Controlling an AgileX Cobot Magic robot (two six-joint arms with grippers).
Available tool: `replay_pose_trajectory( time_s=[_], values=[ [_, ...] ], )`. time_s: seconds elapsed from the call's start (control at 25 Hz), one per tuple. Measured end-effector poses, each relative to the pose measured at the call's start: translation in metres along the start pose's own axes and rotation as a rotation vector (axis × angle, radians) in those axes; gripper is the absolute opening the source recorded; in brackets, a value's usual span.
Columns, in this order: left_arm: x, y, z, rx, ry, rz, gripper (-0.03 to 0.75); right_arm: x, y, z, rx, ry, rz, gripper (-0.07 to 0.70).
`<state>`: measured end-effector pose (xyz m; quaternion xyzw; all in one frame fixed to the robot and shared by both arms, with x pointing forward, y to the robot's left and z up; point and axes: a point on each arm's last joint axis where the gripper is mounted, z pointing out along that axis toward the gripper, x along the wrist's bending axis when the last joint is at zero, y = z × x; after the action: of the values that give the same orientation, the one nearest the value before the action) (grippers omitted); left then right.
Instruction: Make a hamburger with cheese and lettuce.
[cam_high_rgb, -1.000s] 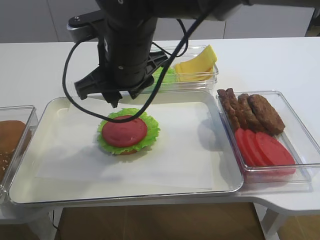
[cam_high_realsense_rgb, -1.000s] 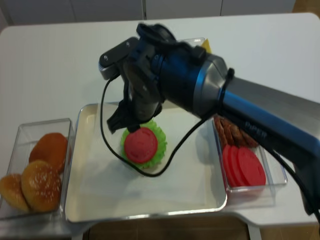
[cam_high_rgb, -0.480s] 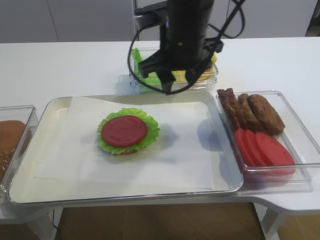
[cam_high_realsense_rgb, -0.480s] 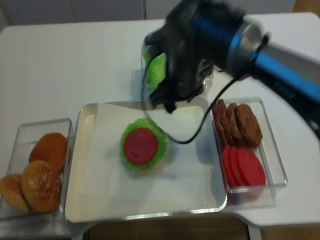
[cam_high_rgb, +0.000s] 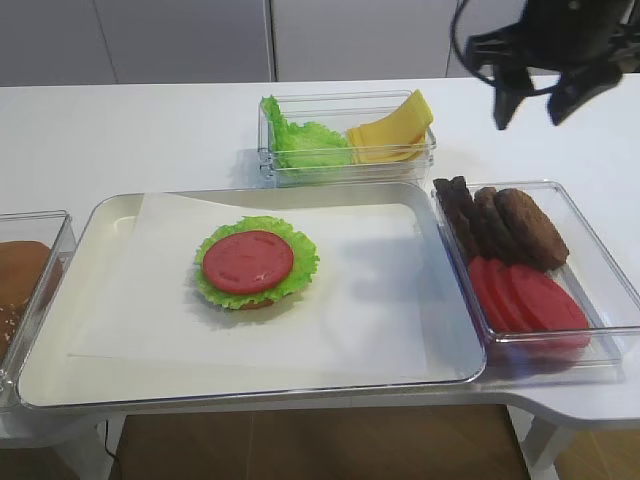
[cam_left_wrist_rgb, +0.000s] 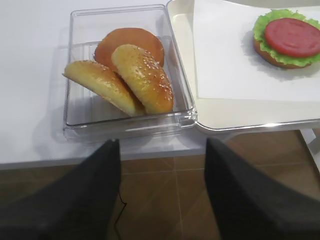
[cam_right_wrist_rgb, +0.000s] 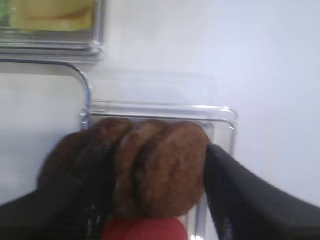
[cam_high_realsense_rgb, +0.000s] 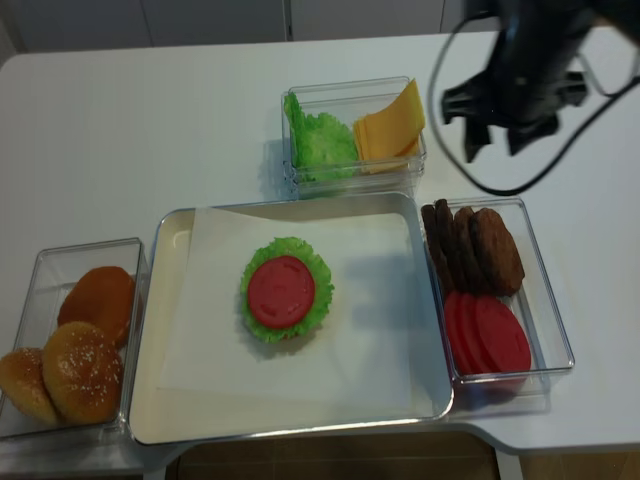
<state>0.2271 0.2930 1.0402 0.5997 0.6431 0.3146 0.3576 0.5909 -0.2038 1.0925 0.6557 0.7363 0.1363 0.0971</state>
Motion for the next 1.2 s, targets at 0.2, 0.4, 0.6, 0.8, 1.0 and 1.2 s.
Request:
replay_pose_trajectory(
  time_s=[0.2,0.4,0.6,0.8,1.0,1.2],
  values=[
    [0.000,0.000,0.000,0.000,0.000,0.000,0.403,-0.040,-0.032,-0.017,-0.004,-0.035,0.092,0.426],
    [0.000,0.000,0.000,0.000,0.000,0.000,0.403,-0.050,-0.078,-0.037,-0.030,-0.042,0.120,0.426],
    [0.000,0.000,0.000,0.000,0.000,0.000,0.403,-0.049,-0.128,-0.058,-0.072,-0.024,0.153,0.426],
    [0.000,0.000,0.000,0.000,0.000,0.000,0.403,-0.047,-0.179,-0.079,-0.140,0.010,0.168,0.426],
    [0.000,0.000,0.000,0.000,0.000,0.000,0.403,-0.047,-0.231,-0.107,-0.248,0.024,0.164,0.419],
    [0.000,0.000,0.000,0.000,0.000,0.000,0.403,-0.047,-0.281,-0.130,-0.388,0.039,0.158,0.417]
  ],
)
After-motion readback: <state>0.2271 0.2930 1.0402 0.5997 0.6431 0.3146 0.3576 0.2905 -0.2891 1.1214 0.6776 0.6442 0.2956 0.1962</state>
